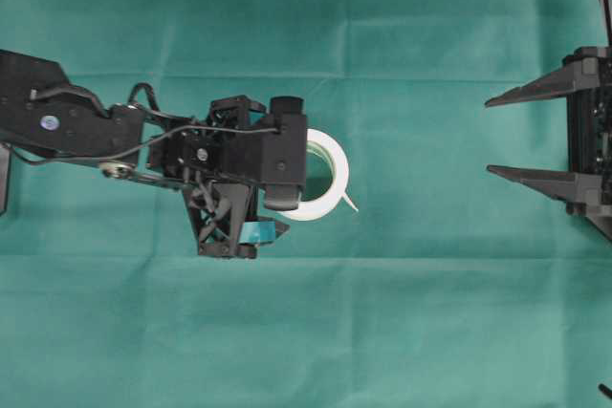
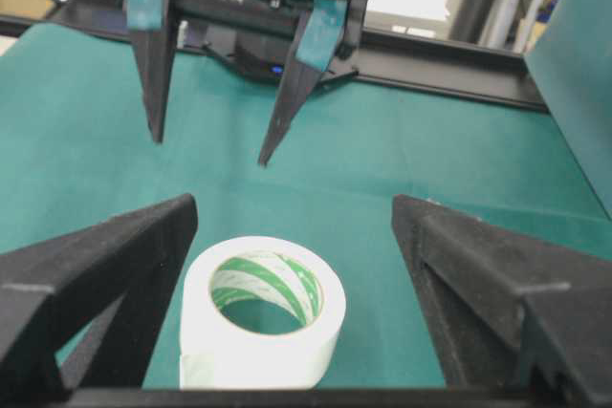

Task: Peel off the duct tape with your right arm.
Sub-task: 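Lower the left gripper over the tape roll's rim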

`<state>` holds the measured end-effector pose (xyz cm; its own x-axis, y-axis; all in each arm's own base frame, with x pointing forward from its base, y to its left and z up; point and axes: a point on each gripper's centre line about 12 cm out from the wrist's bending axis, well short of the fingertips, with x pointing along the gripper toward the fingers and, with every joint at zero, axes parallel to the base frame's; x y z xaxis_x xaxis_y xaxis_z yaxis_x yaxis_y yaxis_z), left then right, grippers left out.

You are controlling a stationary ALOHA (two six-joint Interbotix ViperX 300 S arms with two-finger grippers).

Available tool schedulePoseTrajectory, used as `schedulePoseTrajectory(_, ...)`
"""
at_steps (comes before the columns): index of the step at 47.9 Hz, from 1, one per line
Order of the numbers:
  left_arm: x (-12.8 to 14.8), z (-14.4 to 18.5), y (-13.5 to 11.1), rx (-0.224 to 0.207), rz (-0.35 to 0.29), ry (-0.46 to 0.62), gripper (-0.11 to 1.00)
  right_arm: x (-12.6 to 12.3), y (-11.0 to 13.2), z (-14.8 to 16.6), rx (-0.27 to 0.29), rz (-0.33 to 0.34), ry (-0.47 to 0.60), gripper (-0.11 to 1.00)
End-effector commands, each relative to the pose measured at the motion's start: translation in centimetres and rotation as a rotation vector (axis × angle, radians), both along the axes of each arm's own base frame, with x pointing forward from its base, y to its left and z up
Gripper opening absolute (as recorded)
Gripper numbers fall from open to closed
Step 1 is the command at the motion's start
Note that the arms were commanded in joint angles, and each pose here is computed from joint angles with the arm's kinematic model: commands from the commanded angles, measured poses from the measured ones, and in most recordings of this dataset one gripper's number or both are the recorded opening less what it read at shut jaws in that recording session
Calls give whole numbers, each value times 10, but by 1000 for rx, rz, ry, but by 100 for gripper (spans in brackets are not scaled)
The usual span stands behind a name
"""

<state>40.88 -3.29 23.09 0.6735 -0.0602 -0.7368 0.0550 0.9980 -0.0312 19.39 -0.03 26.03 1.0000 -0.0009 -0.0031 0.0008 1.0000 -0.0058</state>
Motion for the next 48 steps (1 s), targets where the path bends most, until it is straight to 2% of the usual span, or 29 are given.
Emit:
schedulePoseTrajectory(1,7,11,-2,0,-4,-32,95,2,0,4,0,-1,-14,74)
schedulePoseTrajectory(31,32,-41,-9,10,-17,78,95,0,0,-3,0,-1,3,74)
schedulePoseTrajectory(48,37,-71,-5,16,-7,142,95,0,0,-5,2,-1,9,74)
